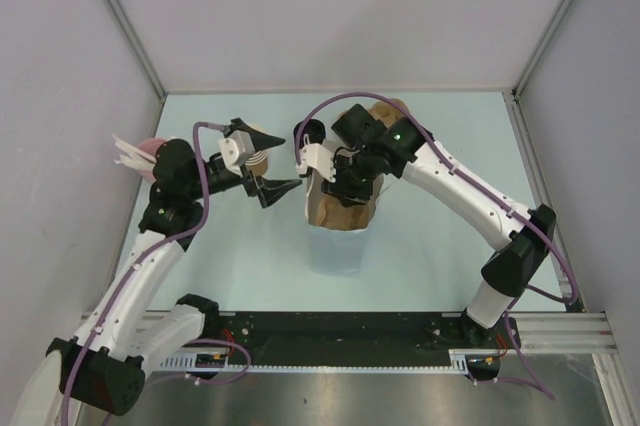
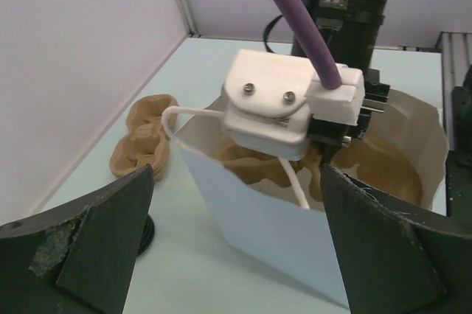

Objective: Pack the takeout coffee

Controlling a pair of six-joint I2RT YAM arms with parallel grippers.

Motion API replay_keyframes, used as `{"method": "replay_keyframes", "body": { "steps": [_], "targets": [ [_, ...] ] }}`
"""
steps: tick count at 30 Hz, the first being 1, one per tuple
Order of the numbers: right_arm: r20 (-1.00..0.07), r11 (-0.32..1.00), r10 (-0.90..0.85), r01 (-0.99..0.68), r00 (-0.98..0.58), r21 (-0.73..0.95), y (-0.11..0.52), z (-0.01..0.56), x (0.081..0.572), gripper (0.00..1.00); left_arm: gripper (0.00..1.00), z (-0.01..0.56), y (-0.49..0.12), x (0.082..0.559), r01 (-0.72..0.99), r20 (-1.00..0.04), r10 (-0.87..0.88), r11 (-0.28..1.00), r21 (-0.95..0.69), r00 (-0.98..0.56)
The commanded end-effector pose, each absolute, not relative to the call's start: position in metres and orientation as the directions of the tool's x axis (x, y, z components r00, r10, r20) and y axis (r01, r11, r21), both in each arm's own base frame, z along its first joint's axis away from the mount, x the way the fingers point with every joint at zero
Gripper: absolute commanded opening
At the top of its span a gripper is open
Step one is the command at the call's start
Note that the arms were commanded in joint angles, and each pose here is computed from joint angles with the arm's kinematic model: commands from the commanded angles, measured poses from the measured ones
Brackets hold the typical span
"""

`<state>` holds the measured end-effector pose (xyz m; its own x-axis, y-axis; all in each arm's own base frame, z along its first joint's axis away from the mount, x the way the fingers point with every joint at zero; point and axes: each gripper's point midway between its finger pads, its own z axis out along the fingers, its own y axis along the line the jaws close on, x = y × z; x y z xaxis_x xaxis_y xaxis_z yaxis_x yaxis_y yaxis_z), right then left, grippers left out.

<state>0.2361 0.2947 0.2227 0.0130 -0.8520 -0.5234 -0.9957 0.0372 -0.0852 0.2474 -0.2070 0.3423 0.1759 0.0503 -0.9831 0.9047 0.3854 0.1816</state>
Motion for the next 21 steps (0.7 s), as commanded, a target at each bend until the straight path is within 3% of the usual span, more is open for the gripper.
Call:
{"method": "replay_keyframes", "body": {
  "steps": [1,18,21],
  "targets": [
    [-0.615,0.050,-0.788,-0.995,0.017,-0.091,0.299,0.260,0.232,0.32,1.00,0.346,-0.226,0.242,0.919,-0.978,0.035,0.336,0.205,0.205],
    [-0.624,0.071,-0.782,-0.995,-0.011,-0.072,0.294,0.257,0.237,0.32,1.00,0.323,-0.252,0.268,0.886,-0.976,0.111,0.409,0.219,0.190],
    [-0.621,0.072,-0.784,-0.995,-0.013,-0.071,0.294,0.256,0.237,0.32,0.88,0.323,-0.252,0.269,0.885,-0.976,0.109,0.412,0.215,0.187]
  ]
}}
